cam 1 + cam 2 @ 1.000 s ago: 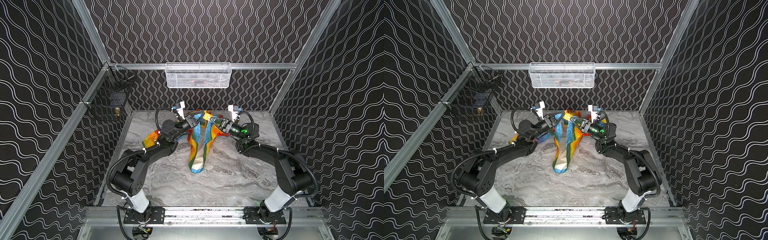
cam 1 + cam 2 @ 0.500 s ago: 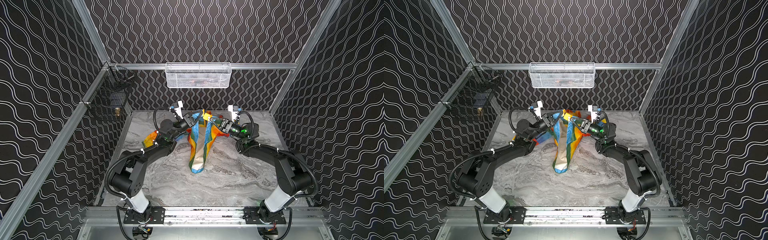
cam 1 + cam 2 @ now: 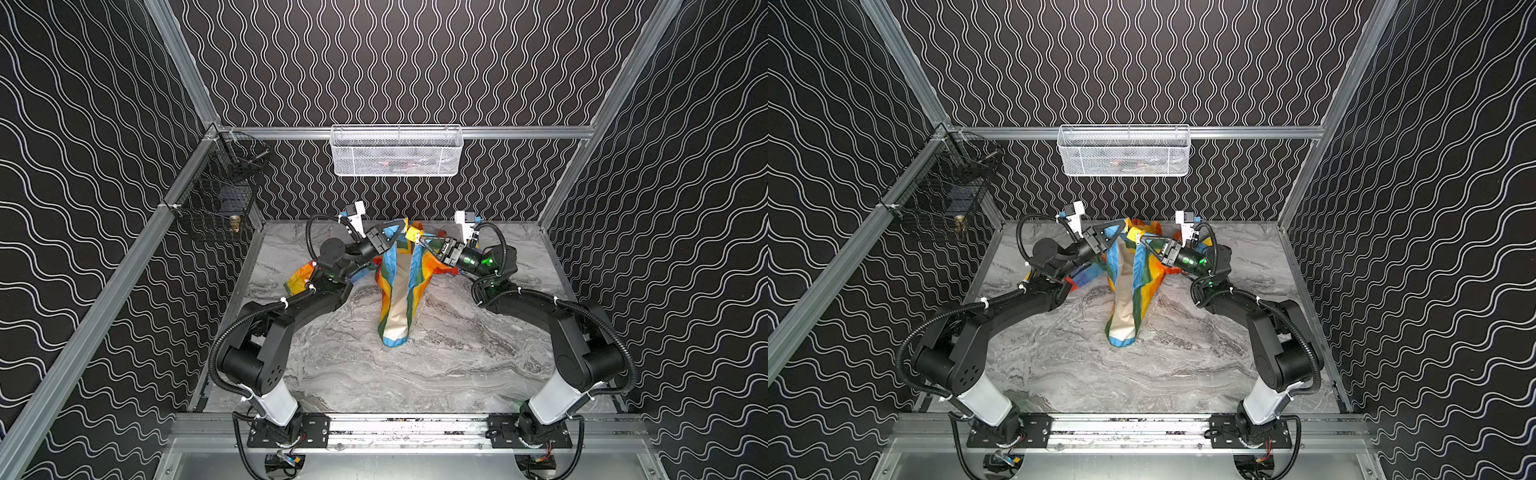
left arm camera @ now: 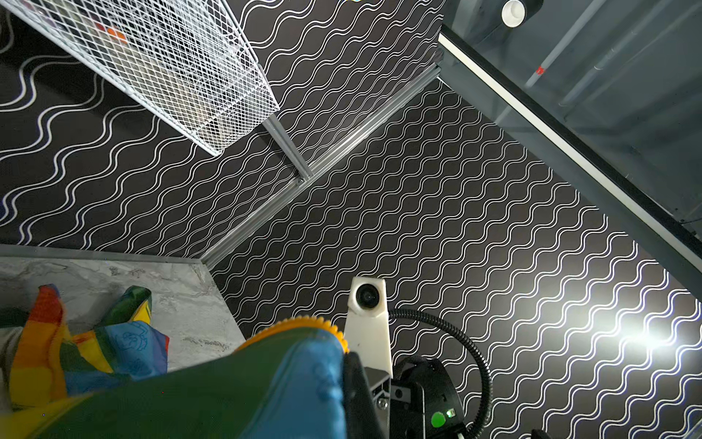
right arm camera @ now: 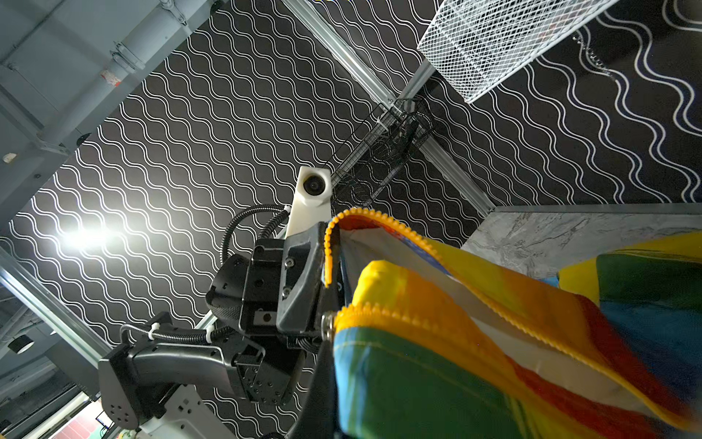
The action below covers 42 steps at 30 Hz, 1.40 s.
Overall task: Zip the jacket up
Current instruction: 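Keep holding the zipper ends raised with both grippers, barely moving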
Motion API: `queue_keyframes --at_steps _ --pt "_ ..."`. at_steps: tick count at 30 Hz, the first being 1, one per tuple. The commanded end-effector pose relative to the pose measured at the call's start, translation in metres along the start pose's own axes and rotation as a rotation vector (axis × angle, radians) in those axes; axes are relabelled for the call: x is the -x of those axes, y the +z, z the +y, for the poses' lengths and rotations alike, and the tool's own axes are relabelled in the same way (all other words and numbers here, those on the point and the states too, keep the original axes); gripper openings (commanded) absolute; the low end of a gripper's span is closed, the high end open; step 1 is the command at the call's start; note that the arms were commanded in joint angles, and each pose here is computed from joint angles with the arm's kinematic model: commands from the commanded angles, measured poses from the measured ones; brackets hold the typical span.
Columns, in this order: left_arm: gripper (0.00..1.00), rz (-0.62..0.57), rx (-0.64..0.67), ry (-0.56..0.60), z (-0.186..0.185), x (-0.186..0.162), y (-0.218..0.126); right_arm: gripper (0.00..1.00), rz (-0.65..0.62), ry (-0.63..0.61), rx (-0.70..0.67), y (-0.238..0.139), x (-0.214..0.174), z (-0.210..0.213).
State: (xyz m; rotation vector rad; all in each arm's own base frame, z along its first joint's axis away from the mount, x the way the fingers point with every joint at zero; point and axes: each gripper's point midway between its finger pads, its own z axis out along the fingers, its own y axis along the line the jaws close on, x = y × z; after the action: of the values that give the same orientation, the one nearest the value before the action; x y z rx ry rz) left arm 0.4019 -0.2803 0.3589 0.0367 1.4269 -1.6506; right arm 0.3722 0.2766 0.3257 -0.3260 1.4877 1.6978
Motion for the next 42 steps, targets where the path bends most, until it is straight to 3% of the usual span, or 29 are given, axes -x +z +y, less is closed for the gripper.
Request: queue_keyframes --at_steps 1,42 --pt "0.00 -0.028 -0.040 0.039 -0.016 0.010 -0.001 0.00 -0.017 -0.039 0.049 0.001 0.006 0.014" --pt "0.00 -0.014 -0.111 -0.022 -0.016 -0.009 0.008 0.00 -0.014 -0.025 0.063 0.005 0.006 0.010"
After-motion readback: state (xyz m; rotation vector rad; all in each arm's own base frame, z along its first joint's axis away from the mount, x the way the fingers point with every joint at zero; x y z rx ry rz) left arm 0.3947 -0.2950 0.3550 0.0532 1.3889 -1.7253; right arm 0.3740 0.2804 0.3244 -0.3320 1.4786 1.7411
